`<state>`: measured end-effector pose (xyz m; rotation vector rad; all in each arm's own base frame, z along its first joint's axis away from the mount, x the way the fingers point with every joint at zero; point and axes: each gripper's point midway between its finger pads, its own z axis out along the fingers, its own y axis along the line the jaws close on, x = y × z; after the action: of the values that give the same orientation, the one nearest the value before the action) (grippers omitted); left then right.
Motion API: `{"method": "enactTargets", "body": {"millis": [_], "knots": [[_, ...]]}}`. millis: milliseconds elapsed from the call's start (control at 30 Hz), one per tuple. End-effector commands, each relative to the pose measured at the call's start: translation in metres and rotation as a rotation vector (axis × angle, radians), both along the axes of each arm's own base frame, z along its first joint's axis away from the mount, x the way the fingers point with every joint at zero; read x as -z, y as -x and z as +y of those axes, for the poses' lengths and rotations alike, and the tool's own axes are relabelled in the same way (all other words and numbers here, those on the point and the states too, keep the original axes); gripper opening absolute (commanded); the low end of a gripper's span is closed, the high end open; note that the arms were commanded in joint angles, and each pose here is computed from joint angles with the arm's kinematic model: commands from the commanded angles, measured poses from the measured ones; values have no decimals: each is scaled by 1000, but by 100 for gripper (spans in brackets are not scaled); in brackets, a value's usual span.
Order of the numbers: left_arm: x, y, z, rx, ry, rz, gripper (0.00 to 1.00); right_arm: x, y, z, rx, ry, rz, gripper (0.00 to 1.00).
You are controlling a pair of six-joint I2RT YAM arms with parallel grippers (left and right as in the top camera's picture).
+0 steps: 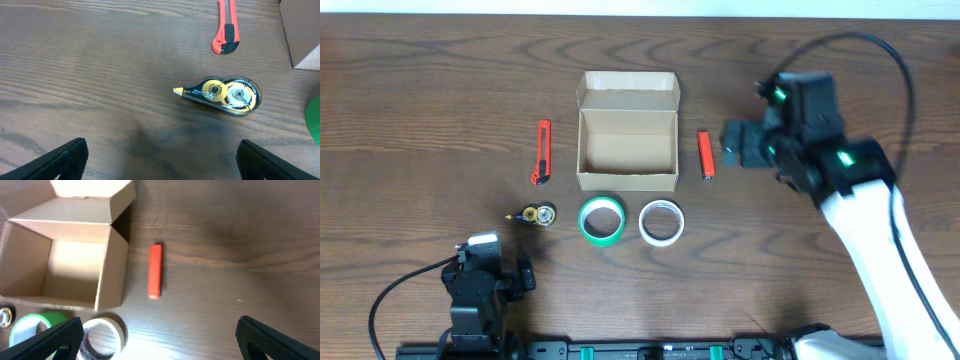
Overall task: Pack container
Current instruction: 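Reach the right gripper to the red stapler and grasp it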
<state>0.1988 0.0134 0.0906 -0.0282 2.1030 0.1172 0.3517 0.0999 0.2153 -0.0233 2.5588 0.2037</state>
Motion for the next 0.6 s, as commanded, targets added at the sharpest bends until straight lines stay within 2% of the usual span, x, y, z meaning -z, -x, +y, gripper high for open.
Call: {"method": "enactTargets", "body": {"millis": [0, 300, 567], "knots": [[4, 1, 4, -15, -13, 7, 95, 18, -18, 10, 50, 0, 57, 99], [4, 1, 4, -15, -13, 7, 95, 91, -35, 23, 68, 65, 213, 99], [4, 1, 4, -15, -13, 7, 95, 135, -38, 20, 68, 112, 306, 99]]}}
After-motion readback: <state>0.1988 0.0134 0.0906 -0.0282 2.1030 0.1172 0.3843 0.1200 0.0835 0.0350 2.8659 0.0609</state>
